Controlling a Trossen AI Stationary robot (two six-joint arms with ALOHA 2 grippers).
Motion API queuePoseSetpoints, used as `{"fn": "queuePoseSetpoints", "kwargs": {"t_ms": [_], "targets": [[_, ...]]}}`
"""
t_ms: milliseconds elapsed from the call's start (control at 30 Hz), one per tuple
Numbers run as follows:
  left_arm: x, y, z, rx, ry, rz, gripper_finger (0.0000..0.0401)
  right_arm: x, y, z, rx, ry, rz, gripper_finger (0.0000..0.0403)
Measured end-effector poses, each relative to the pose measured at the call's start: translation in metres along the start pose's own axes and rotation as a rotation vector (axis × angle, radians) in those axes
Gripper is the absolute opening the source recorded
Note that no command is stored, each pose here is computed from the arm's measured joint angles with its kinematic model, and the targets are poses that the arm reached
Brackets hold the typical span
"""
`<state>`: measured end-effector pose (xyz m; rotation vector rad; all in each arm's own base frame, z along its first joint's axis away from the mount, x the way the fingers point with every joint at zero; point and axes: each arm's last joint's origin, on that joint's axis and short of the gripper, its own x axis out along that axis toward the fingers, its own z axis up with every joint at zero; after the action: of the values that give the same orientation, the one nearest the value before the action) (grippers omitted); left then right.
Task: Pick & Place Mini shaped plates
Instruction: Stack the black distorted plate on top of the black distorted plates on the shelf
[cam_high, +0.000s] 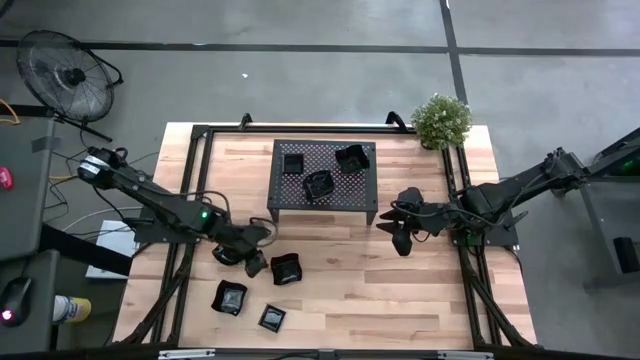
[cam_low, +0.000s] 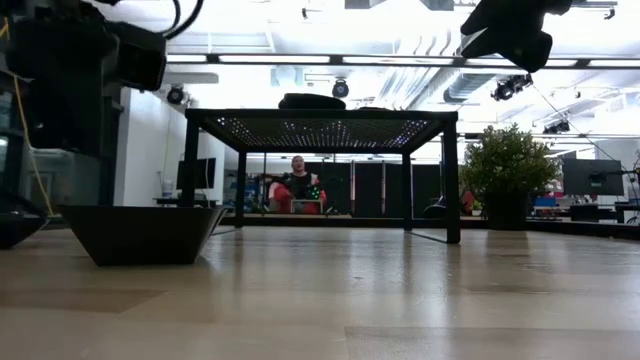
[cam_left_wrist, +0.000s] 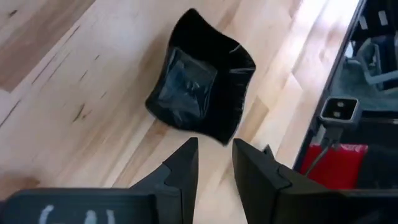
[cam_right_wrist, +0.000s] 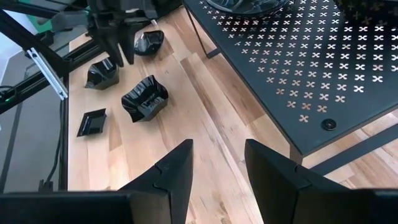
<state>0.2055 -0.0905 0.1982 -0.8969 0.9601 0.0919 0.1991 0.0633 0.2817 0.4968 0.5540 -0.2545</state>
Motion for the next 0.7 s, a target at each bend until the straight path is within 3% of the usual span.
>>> {"fn": "queuePoseSetpoints", "kwargs": {"t_ms": [200, 467, 700], "targets": [[0.019, -0.002, -0.001, -0.013, -0.001, 0.092, 0.0096, 0.0, 0.0, 0.0, -0.006, 0.0, 0.0, 0.014], [0.037, -0.005, 0.001, -0.406, 0.025, 0.226, 0.0096, 0.0, 0.0, 0.0, -0.007, 0.005, 0.005, 0.014], [0.045, -0.013, 0.006, -0.477, -0.028, 0.246, 0.0096, 0.0, 0.0, 0.0, -0.007, 0.005, 0.005, 0.014]]}}
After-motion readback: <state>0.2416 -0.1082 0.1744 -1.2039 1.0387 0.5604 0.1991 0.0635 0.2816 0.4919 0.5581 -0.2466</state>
